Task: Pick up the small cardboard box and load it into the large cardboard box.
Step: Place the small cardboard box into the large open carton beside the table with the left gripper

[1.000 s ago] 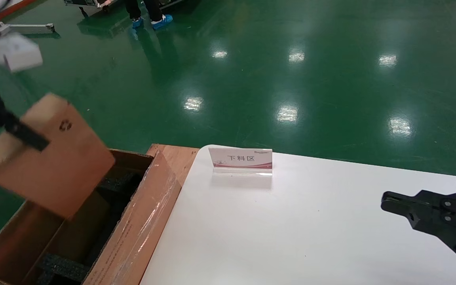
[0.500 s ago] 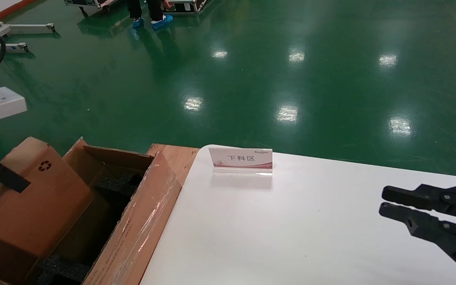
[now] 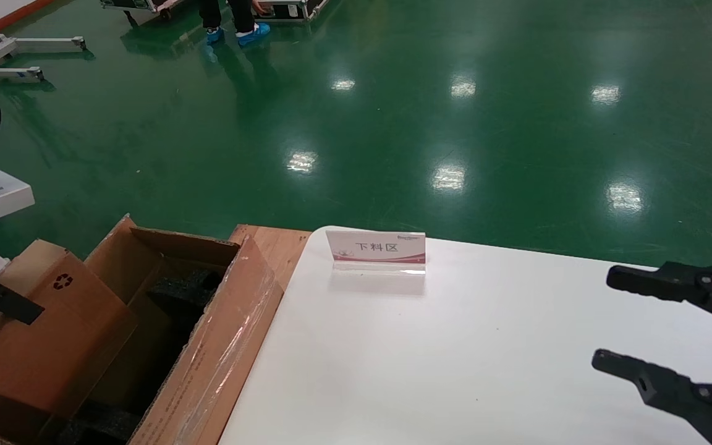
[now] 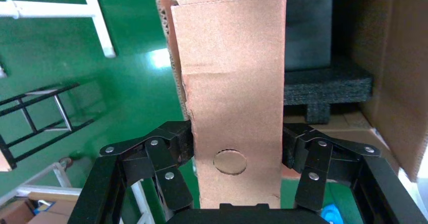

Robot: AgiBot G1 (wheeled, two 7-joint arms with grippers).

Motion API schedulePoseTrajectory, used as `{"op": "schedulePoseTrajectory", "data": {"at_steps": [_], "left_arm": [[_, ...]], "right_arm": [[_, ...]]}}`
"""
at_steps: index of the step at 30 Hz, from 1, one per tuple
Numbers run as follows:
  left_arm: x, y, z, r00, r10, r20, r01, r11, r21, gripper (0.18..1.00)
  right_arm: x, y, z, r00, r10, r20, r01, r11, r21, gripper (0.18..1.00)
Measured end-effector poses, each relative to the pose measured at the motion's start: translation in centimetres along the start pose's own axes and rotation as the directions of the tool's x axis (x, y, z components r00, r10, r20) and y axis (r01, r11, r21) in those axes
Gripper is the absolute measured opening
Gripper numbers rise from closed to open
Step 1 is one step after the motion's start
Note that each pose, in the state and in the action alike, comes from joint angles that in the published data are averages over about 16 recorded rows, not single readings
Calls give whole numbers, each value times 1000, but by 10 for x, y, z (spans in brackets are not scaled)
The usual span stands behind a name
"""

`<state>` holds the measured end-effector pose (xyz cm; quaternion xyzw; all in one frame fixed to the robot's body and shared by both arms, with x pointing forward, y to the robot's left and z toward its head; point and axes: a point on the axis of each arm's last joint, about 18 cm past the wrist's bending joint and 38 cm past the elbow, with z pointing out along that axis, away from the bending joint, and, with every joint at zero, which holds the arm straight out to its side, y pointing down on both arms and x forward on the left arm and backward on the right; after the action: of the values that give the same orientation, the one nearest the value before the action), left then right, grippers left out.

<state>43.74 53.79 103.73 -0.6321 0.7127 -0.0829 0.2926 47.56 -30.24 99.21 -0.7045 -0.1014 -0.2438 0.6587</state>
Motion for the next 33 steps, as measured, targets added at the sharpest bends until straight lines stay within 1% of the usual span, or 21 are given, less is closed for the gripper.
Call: {"op": "schedulePoseTrajectory", "data": {"at_steps": [11,17,23,29,33], "left_arm": [[-6,2,26,999,-30,19,30,1000,3,289],[-9,1,38,999,-41,31,41,999,2,289],[-14,-2,48,998,-47,46,47,999,0,288],[-18,-7,56,997,-50,63,50,999,-1,288],[-21,-11,61,996,-54,76,54,999,-2,288]], "right_arm": [[0,0,0,1000,0,0,0,1000,0,755],[0,0,0,1000,0,0,0,1000,0,867],[0,0,0,1000,0,0,0,1000,0,942],[0,0,0,1000,0,0,0,1000,0,984],[0,0,0,1000,0,0,0,1000,0,994]]}}
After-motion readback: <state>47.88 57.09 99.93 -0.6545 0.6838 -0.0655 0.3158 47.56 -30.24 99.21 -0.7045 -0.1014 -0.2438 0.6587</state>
